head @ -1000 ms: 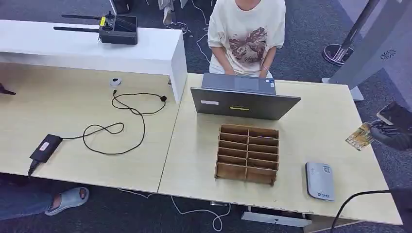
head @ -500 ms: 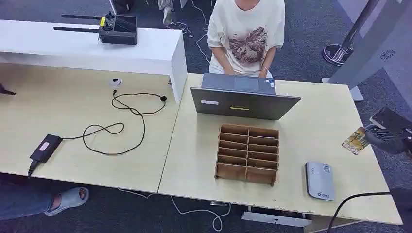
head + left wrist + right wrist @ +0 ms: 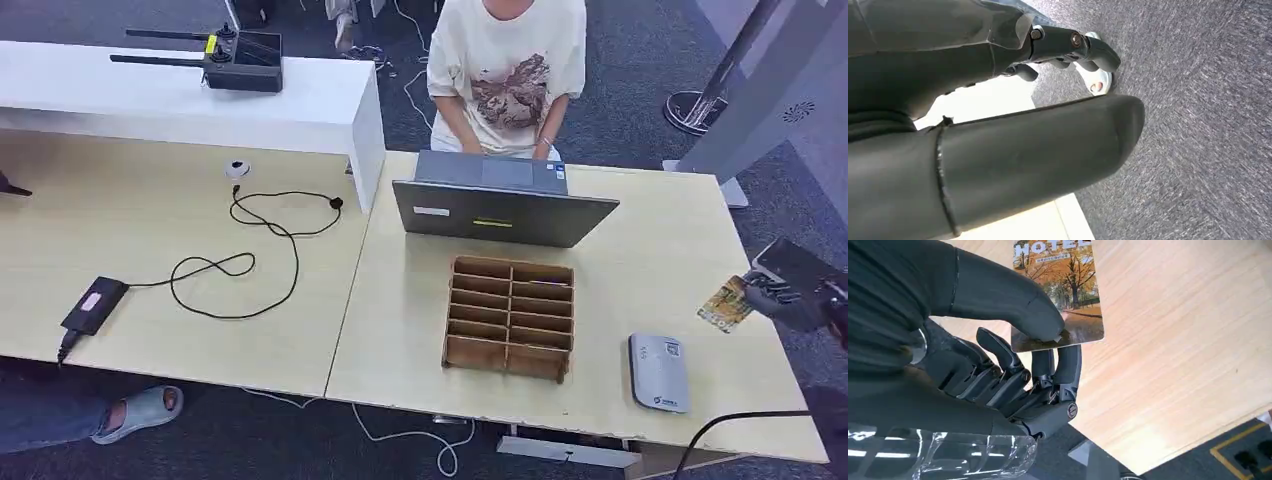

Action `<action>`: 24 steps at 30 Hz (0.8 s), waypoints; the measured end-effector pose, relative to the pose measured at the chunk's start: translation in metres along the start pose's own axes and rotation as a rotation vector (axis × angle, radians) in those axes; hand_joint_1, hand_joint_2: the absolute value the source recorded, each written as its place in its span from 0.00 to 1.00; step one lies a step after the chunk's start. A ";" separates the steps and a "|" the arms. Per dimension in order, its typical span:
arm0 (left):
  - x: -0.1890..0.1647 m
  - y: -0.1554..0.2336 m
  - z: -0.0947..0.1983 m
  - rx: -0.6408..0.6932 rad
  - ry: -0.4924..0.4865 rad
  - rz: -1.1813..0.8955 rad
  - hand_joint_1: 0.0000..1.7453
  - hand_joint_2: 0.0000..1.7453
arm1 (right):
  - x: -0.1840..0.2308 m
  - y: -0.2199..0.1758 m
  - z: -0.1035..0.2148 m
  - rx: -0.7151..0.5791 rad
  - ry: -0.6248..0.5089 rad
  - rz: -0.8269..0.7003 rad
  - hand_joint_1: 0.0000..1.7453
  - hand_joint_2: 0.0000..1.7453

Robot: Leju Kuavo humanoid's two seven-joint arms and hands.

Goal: Pass the card to the sensor for recognition and then transmit it.

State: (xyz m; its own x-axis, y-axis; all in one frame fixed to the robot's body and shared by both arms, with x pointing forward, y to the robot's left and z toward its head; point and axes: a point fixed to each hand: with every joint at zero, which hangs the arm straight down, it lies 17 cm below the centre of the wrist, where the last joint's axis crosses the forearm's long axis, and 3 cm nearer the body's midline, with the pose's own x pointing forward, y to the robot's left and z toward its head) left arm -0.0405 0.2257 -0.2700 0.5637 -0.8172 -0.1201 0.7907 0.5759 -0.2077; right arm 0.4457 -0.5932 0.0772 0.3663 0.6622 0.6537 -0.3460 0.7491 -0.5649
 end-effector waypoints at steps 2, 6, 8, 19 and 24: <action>0.000 0.000 0.000 0.000 0.000 0.000 0.00 0.00 | -0.002 0.005 0.001 0.017 0.003 0.006 1.00 1.00; 0.000 0.000 0.000 -0.001 -0.001 0.001 0.00 0.00 | -0.003 0.017 0.002 0.050 0.002 0.018 1.00 1.00; 0.000 0.000 0.000 -0.001 -0.001 0.001 0.00 0.00 | -0.004 0.022 0.003 0.063 0.000 0.030 1.00 1.00; 0.001 0.000 0.000 -0.001 -0.006 0.001 0.00 0.00 | 0.004 0.036 0.001 0.097 -0.008 0.092 1.00 1.00; 0.003 0.000 0.000 0.000 -0.019 0.001 0.00 0.00 | 0.006 0.044 -0.001 0.117 -0.011 0.107 1.00 1.00</action>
State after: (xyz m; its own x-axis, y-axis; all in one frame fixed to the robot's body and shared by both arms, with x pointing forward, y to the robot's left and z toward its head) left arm -0.0389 0.2231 -0.2703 0.5690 -0.8160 -0.1021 0.7900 0.5769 -0.2076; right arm 0.4339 -0.5558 0.0555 0.3126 0.7377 0.5985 -0.4810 0.6662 -0.5699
